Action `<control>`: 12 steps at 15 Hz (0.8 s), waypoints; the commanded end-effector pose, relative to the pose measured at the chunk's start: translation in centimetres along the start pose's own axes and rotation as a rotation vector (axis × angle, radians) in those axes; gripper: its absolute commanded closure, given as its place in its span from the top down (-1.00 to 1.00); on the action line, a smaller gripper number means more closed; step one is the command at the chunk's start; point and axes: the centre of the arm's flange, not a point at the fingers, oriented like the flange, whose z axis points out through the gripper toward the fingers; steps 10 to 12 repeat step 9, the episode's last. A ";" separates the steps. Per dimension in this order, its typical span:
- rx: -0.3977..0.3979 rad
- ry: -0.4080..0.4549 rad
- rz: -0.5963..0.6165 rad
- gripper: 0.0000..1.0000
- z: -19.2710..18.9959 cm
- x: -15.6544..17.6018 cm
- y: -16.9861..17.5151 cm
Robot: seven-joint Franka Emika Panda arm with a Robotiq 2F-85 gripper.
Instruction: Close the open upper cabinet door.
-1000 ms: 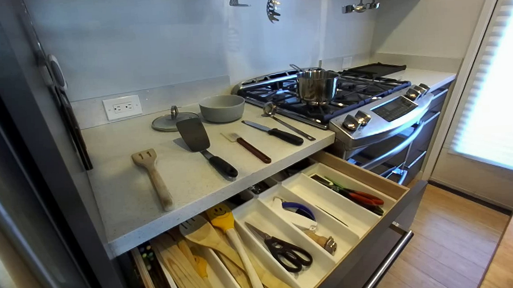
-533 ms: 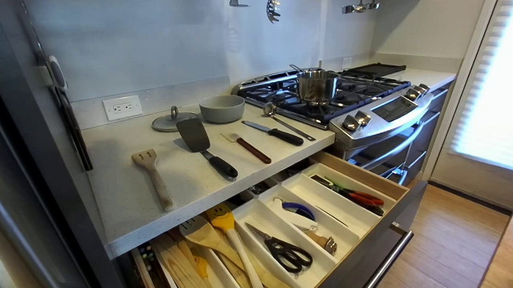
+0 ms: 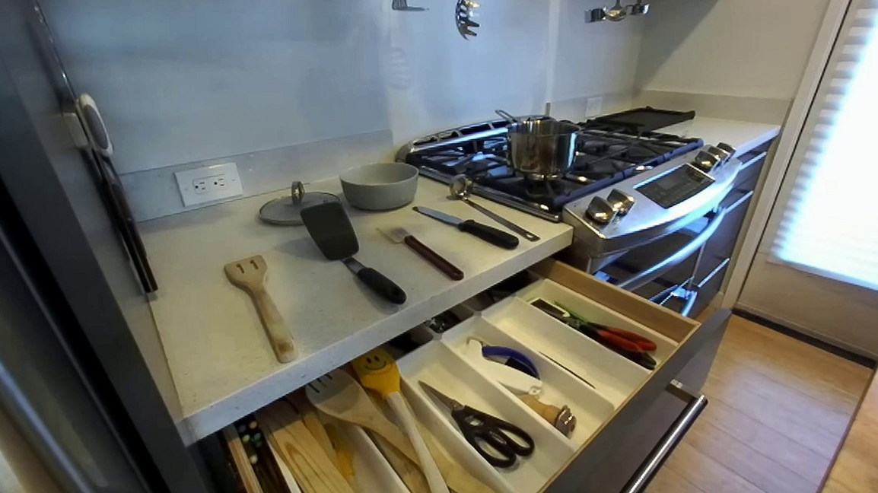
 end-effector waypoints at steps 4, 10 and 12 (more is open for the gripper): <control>0.017 -0.343 -0.040 1.00 -6.4 -6.3 -4.2; -0.080 -0.466 -0.075 1.00 -6.4 -7.5 -3.1; -0.080 -0.466 -0.075 1.00 -6.4 -7.5 -3.1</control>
